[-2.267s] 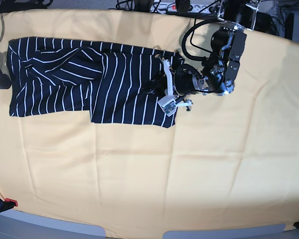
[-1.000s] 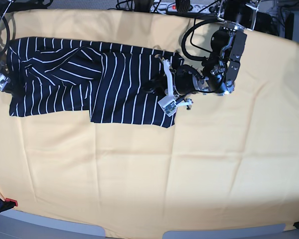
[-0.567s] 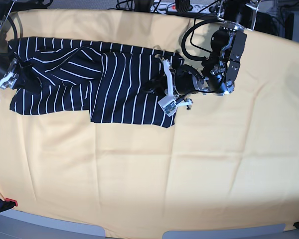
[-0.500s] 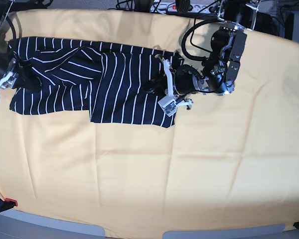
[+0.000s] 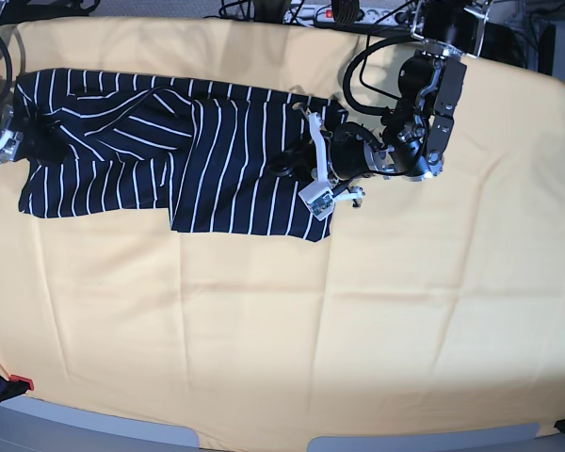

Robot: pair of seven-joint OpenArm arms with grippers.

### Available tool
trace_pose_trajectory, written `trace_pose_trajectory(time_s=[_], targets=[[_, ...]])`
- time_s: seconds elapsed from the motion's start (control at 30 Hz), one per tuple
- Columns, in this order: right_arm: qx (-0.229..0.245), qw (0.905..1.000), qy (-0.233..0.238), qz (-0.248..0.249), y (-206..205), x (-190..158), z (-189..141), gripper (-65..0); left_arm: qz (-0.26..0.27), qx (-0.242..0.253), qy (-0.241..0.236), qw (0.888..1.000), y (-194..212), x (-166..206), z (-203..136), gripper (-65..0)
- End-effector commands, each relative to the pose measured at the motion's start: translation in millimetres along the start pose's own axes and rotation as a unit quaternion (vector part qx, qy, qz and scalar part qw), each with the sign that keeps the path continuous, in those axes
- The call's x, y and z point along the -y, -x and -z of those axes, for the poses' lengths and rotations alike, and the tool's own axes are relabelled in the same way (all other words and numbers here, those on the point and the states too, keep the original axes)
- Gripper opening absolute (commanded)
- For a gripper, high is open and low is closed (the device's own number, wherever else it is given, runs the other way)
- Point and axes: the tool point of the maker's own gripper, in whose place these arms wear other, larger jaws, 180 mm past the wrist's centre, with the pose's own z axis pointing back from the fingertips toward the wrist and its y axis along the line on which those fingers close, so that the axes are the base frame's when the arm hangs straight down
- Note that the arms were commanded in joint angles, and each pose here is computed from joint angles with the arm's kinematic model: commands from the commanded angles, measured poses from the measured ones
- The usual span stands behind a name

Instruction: Fold the T-shirt properly

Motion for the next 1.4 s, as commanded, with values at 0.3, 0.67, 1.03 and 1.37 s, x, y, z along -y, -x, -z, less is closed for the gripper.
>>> trace_pose_trajectory(time_s=[0.3,0.67,1.03,1.37], targets=[[-0.087,0.9962,0.001,-0.006,34,-2,18,-21.8,0.012,0.015,-0.001,1.0,-12,-2,-3,-65.0],[-0.089,0.9946,0.038,-0.038,10,8,-10,-65.0,0.029,0.027,-0.008,0.999,-30,-10,-5,-65.0],[-0.04,0.9897,0.084,-0.109,-72,4,-53,-65.0,0.02,0.084,-0.029,0.996,-76,-41,-33,-65.0],[0.062,0.9818,0.116,-0.137,-133,-5,-109,-65.0,-0.015,0.065,-0.107,0.992,-44,-86,-81,-65.0]])
